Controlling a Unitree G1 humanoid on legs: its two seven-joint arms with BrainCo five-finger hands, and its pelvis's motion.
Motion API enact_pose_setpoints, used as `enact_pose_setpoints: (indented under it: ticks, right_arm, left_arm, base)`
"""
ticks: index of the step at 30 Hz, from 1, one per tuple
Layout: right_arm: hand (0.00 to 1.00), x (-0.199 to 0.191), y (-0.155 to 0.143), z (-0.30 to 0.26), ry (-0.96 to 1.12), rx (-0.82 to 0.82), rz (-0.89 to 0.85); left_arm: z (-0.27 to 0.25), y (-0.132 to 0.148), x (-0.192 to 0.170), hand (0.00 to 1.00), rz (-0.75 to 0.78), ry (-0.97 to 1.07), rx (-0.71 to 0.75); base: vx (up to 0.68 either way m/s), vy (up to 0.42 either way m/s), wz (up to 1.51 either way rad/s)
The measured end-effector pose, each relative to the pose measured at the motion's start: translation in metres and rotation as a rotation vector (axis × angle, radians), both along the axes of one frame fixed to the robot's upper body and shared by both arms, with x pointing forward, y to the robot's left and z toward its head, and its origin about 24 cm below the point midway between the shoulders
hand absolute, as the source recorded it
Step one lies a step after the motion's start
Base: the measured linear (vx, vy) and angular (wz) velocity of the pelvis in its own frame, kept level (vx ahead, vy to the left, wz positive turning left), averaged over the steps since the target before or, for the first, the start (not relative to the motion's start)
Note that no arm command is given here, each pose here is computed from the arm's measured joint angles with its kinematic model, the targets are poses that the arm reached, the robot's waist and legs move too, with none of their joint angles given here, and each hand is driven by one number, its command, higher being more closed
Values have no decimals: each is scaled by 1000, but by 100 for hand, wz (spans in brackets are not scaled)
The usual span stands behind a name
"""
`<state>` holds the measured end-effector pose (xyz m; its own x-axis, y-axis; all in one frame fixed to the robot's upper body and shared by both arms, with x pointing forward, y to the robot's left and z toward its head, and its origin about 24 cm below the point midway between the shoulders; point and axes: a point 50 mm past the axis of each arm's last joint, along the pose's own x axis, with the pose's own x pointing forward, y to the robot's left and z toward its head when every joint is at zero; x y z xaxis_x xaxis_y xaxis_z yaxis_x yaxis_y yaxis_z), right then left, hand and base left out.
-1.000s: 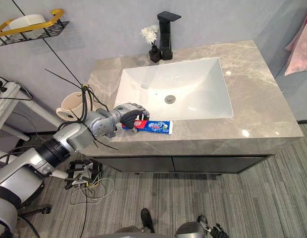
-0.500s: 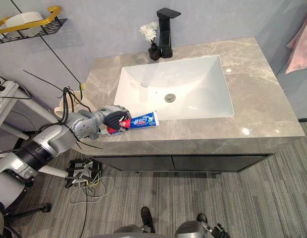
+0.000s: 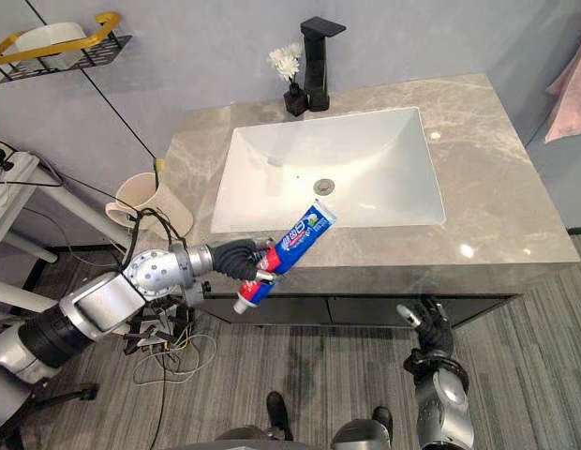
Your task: Organize washtable
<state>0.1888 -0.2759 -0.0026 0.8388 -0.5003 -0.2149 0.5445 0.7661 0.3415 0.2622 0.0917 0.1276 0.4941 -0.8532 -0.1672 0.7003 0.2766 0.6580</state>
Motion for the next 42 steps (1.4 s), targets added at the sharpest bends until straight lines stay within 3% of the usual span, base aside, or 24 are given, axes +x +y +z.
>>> enact_pose_setpoints:
  ticks: [6,8,12,17,25,28,34,42]
  right_arm:
    - [0,-3,-18,77,-271,-149,-138]
    - [0,-1,-18,131,-535,-272,-148]
    - [0,-5,-11,187,-849,-392,-91]
    - [0,-2,4,169,-824,-273,68]
    - [0,7,46,137,-678,-64,580]
    - [0,5,60,124,-630,31,680]
    - [0,3,91,103,-556,210,844]
    - [0,5,104,89,-511,306,895]
  left_arm:
    - [-3,-26,-7,100,-38,43,-126]
    - [-11,-27,-10,100,-22,82,-146]
    - [-10,-27,-9,100,-12,82,-159]
    - [-9,-24,-8,100,-7,76,-148]
    - [7,5,6,100,54,-20,-36]
    - [17,15,11,100,73,-99,16]
    - [38,12,16,100,45,-283,95]
    - [45,2,17,100,18,-355,109]
  base:
    - [-60,15,-7]
    - [-37,4,-14]
    - [-5,0,-1]
    - [2,1,-1]
    - [2,0,-1]
    - [0,0,0]
    - [0,0,0]
    - [0,0,0]
